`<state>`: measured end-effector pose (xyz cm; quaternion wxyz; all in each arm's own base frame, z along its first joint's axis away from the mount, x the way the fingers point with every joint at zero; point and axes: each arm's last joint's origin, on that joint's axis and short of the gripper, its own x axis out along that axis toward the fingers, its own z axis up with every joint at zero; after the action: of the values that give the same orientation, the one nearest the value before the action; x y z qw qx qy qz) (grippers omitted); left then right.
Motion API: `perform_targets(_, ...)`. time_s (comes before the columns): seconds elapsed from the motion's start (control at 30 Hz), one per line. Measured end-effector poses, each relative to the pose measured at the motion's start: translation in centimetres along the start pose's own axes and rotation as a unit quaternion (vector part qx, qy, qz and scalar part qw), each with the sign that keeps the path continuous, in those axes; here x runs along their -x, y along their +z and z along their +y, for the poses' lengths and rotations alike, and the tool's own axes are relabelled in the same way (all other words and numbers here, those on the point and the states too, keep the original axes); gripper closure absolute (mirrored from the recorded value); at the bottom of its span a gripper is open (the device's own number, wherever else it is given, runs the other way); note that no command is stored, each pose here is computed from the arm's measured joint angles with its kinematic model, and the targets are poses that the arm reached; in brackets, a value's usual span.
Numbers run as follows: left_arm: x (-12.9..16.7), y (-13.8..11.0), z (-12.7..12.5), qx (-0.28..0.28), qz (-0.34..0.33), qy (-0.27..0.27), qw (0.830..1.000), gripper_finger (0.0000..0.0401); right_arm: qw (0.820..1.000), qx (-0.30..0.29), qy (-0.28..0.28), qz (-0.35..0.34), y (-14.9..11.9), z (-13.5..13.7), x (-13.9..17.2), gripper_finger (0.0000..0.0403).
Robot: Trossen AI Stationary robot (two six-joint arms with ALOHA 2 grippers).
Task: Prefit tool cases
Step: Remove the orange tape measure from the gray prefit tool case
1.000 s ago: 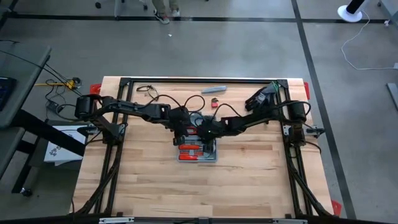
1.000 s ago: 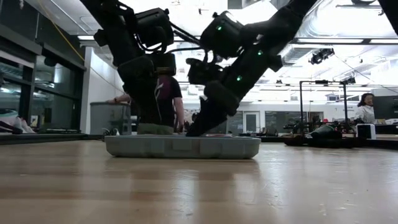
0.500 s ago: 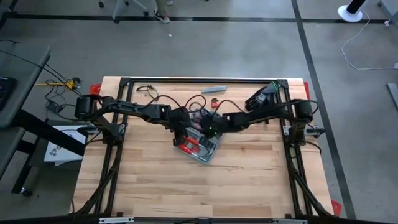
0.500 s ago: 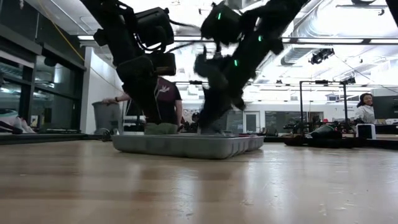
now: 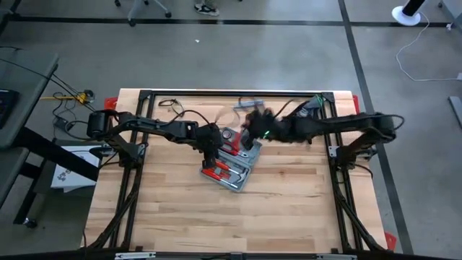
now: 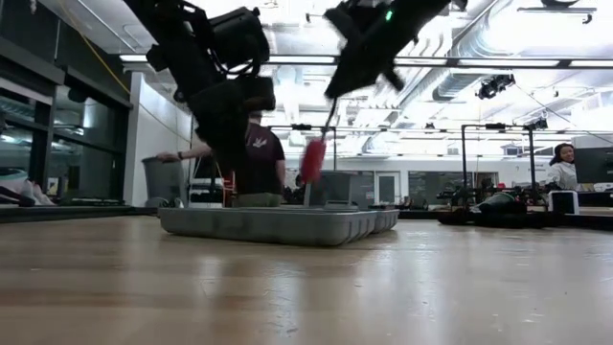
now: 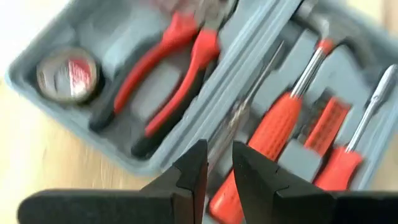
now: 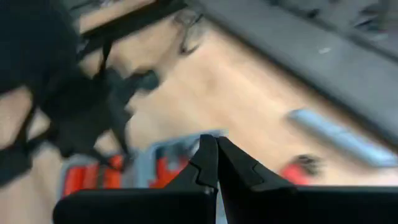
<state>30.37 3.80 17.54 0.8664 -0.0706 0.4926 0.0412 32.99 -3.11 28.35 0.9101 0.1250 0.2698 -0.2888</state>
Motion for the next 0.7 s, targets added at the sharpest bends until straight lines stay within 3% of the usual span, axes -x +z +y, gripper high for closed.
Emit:
perform_targets(0.23,-0.5,-0.1,0.0,-0.004,0.001,-0.002,1.000,0.0334,0.993,-0.008,-0.104,0.050,0.4,-4.8,2.3,0.0403)
perform_targets(0.37,-1.0,-0.4,0.1,-0.003,0.009,-0.004,1.000,0.0334,0.983,-0.011,-0.144,0.113,-0.9,-6.9,1.7,0.0403)
perform_targets(0.57,-2.2,-1.0,0.1,0.002,0.038,-0.011,0.999,0.0334,0.979,-0.069,-0.107,0.158,-5.2,-8.3,-0.6,0.0403)
perform_targets(0.7,-2.8,-1.1,-0.1,0.010,0.046,-0.020,0.999,0.0334,0.976,-0.136,-0.081,0.146,-8.9,-8.7,-2.1,0.0403)
